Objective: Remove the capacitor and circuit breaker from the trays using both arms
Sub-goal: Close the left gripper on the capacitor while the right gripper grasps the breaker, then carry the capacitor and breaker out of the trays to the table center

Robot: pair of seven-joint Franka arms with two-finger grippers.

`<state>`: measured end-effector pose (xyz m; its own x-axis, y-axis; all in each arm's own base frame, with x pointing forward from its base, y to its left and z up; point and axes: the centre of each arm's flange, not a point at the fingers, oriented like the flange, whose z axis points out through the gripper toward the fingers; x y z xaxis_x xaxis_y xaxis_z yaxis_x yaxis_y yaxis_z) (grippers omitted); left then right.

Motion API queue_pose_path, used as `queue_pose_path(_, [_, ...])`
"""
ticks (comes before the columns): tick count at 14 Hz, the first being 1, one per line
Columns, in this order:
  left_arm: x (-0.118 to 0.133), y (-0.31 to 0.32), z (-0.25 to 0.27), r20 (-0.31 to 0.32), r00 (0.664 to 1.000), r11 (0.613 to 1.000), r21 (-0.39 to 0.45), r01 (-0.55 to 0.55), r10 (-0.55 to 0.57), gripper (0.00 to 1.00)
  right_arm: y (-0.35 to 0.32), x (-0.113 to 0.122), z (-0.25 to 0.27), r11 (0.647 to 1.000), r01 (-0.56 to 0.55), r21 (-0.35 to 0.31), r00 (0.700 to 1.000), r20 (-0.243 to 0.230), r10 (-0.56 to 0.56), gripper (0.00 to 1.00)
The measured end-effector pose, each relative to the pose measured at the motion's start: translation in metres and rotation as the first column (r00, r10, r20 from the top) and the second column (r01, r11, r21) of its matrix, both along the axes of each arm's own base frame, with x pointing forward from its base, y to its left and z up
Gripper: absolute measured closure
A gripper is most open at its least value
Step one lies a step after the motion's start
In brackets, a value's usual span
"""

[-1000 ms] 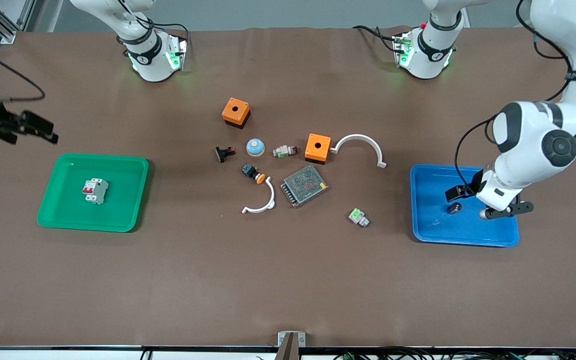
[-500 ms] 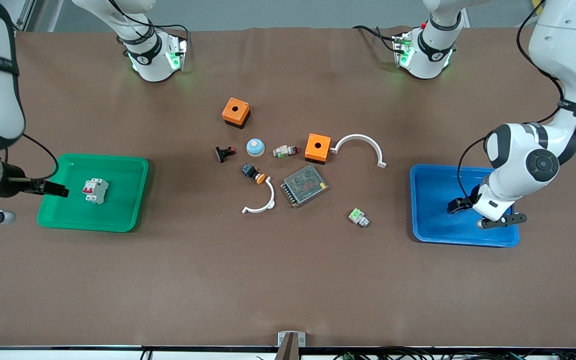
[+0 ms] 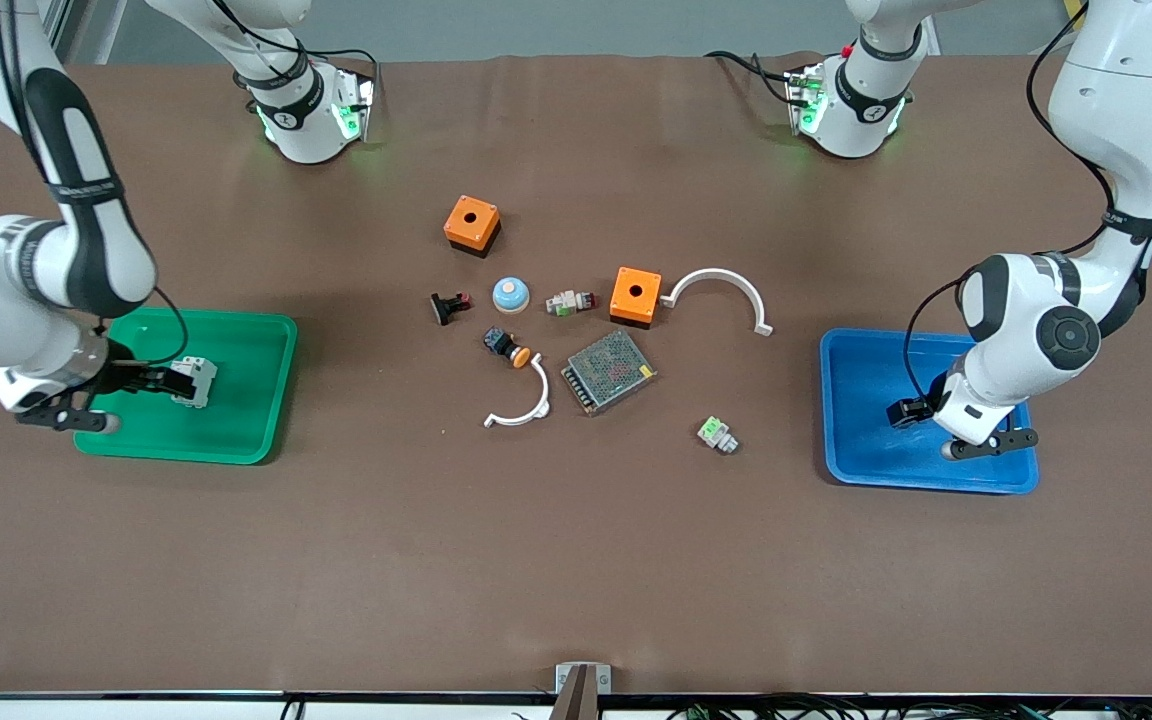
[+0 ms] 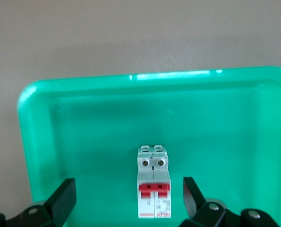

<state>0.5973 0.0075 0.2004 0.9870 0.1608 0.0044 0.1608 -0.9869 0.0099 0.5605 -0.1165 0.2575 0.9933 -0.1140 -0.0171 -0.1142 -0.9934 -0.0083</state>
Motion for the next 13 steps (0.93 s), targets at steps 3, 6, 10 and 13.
queue_pose_path(3, [-0.002,-0.001,-0.010,-0.017,1.000,1.000,-0.004,0.000,0.000,0.55,0.000,-0.020,-0.030,1.000,-0.010,-0.004,1.000,0.005,0.010,0.00])
queue_pose_path(6, [-0.001,-0.001,-0.010,-0.015,1.000,1.000,-0.005,0.001,-0.001,0.66,-0.020,-0.028,-0.048,1.000,-0.020,-0.004,1.000,-0.005,0.020,0.01])
queue_pose_path(10, [0.007,-0.026,0.041,-0.006,1.000,1.000,0.003,0.017,-0.016,0.66,-0.031,-0.034,-0.064,1.000,-0.015,0.003,0.999,-0.029,0.016,0.16])
queue_pose_path(13, [-0.010,-0.105,0.107,-0.034,0.999,1.000,0.019,-0.023,0.023,0.66,-0.026,-0.033,-0.065,1.000,-0.024,0.006,0.999,-0.029,0.024,0.30])
